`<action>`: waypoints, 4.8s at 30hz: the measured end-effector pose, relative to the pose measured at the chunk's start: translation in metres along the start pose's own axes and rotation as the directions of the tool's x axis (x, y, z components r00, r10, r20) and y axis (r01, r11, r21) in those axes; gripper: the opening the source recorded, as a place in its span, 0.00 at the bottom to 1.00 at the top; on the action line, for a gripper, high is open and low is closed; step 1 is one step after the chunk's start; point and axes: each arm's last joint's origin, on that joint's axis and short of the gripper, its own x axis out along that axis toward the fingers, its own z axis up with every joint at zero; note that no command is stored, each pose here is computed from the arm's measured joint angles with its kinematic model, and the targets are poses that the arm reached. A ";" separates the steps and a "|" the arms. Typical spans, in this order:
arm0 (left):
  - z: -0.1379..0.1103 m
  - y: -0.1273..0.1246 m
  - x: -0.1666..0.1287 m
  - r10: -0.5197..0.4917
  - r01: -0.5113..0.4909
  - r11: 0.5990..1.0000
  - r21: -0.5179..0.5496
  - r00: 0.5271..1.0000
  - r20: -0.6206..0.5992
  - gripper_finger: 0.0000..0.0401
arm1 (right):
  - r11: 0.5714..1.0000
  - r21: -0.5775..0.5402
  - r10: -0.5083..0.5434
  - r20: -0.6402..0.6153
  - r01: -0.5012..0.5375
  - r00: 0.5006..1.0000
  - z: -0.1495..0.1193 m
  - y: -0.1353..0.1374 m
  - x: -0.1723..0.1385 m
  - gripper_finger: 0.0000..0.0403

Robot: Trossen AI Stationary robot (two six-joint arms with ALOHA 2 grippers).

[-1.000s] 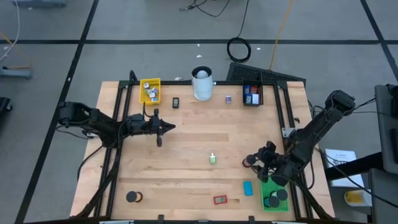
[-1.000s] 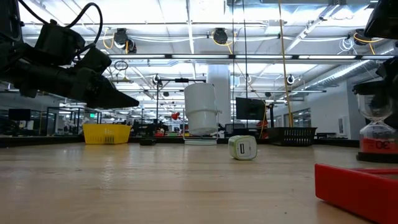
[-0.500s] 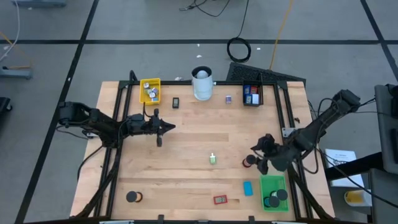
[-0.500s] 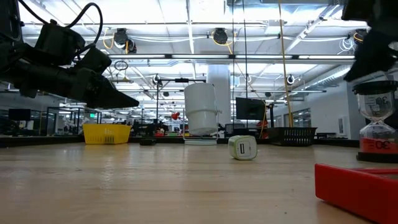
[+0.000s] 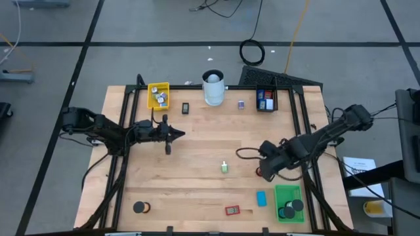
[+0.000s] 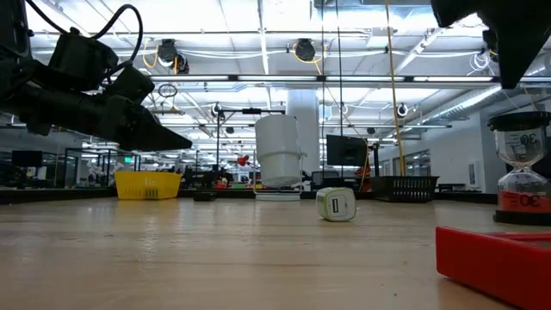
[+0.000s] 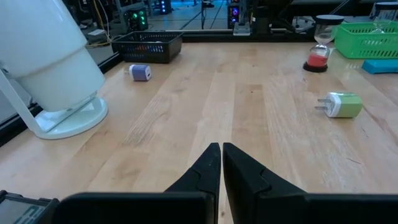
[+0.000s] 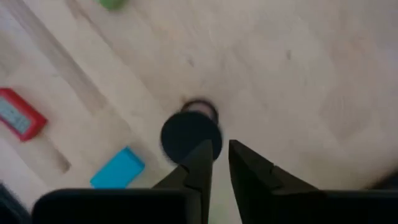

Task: Pick & Place Office items
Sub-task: Put the red hourglass into the green bin

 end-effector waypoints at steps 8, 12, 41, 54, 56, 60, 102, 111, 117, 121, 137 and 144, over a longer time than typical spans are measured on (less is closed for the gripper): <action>-0.001 0.000 0.000 -0.001 0.001 1.000 -0.001 1.000 -0.012 0.06 | 0.997 0.069 -0.043 -0.051 0.047 0.998 0.011 0.026 -0.005 0.33; -0.002 0.000 0.000 -0.001 0.001 1.000 -0.001 1.000 -0.017 0.06 | 0.990 0.080 -0.108 -0.080 0.115 0.991 0.010 0.027 0.003 0.53; -0.002 0.000 0.000 -0.001 0.001 1.000 0.003 1.000 -0.020 0.06 | 0.989 -0.006 -0.147 -0.073 0.147 0.986 -0.004 0.020 0.070 0.71; -0.002 0.000 0.000 -0.001 0.001 1.000 0.003 1.000 -0.020 0.06 | 0.998 -0.008 -0.062 -0.066 0.062 0.996 -0.011 0.017 0.052 0.50; -0.002 0.000 0.000 -0.001 0.001 1.000 0.003 1.000 -0.020 0.06 | 0.999 0.002 -0.041 -0.060 0.041 0.997 -0.015 0.017 0.041 0.50; -0.002 0.000 0.000 -0.001 0.001 1.000 0.003 1.000 -0.020 0.06 | 0.999 0.024 -0.020 -0.056 0.021 0.998 -0.023 0.020 0.012 0.50; -0.002 0.000 0.000 -0.001 0.001 1.000 0.003 1.000 -0.020 0.06 | 0.959 0.222 -0.129 -0.219 0.178 0.967 -0.124 0.033 0.002 0.50; -0.002 0.000 0.000 -0.001 0.001 1.000 0.003 1.000 -0.020 0.06 | 0.966 0.192 -0.122 -0.249 0.173 0.961 -0.122 0.031 0.021 0.50; -0.002 0.000 0.000 0.000 0.000 1.000 0.003 1.000 -0.020 0.06 | 0.972 0.170 -0.112 -0.276 0.163 0.955 -0.123 0.029 0.034 0.50; -0.002 0.000 0.000 -0.001 0.001 1.000 0.004 1.000 -0.020 0.06 | 0.974 0.164 -0.106 -0.277 0.156 0.955 -0.123 0.029 0.036 0.50; -0.002 0.000 0.000 -0.001 0.001 1.000 0.004 1.000 -0.020 0.06 | 0.974 0.139 -0.117 -0.372 0.180 0.921 -0.119 0.025 0.033 0.62; -0.002 0.000 0.000 -0.001 0.001 1.000 0.006 1.000 -0.020 0.06 | 0.976 0.177 -0.061 -0.321 0.123 0.945 -0.106 0.019 0.023 0.62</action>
